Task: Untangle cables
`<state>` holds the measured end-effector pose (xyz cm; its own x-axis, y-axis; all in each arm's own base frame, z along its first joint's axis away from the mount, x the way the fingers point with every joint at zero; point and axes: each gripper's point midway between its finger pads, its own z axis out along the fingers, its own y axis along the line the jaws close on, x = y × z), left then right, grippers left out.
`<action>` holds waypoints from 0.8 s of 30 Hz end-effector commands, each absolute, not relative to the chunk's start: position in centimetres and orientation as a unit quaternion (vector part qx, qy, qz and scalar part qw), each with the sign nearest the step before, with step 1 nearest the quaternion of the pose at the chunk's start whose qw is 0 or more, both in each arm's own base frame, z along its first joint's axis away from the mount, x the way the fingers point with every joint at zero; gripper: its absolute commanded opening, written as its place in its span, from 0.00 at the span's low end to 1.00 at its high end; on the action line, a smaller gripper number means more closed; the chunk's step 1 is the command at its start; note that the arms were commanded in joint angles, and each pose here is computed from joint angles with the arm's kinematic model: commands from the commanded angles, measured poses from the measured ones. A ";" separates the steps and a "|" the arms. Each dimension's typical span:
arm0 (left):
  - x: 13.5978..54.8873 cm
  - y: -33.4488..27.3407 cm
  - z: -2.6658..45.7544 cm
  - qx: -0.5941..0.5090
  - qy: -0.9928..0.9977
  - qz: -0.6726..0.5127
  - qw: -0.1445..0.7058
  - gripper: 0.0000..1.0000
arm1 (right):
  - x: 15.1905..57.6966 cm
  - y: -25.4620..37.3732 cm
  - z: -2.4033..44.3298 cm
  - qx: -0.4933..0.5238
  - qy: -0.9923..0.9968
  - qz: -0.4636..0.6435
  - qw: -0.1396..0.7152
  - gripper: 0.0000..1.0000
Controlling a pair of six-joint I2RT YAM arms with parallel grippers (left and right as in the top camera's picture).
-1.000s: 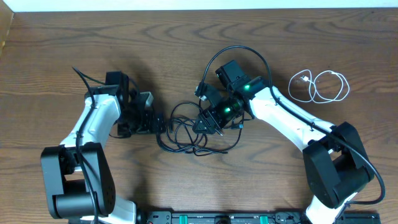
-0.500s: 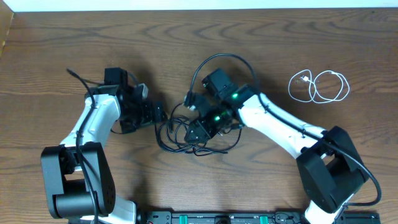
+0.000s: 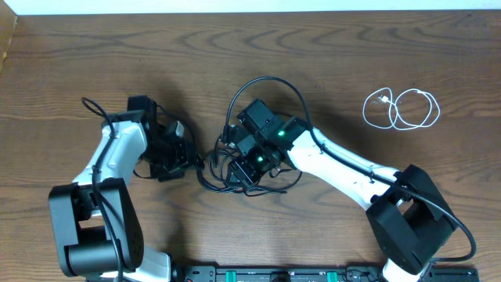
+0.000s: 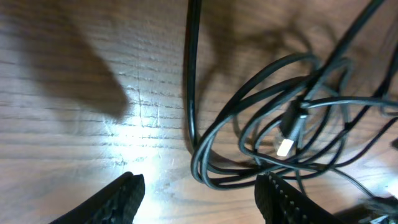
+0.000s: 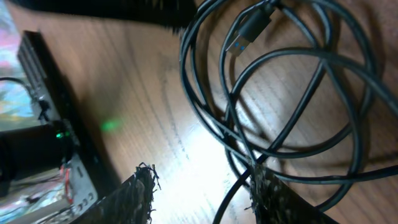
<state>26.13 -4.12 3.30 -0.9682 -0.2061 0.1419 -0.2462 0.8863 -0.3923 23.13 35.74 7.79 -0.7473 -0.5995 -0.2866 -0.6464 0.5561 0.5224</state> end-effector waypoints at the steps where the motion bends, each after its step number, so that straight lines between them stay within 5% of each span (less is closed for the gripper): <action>1: 24.6 -4.9 1.9 0.114 -0.964 0.230 0.064 0.61 | 22.9 35.9 6.9 -0.355 0.887 0.292 0.040 0.50; 7: 24.4 -6.5 0.7 0.111 -0.952 0.283 0.042 0.54 | 23.0 36.1 5.3 -0.356 0.891 0.280 0.035 0.50; 12: 24.5 -7.1 0.9 0.110 -0.946 0.303 0.039 0.08 | 23.2 36.2 4.3 -0.353 0.893 0.278 0.030 0.50; 24: 26.2 -11.6 5.8 0.054 -0.873 0.485 -0.012 0.08 | 23.1 36.6 7.3 -0.325 0.851 0.412 -0.020 0.49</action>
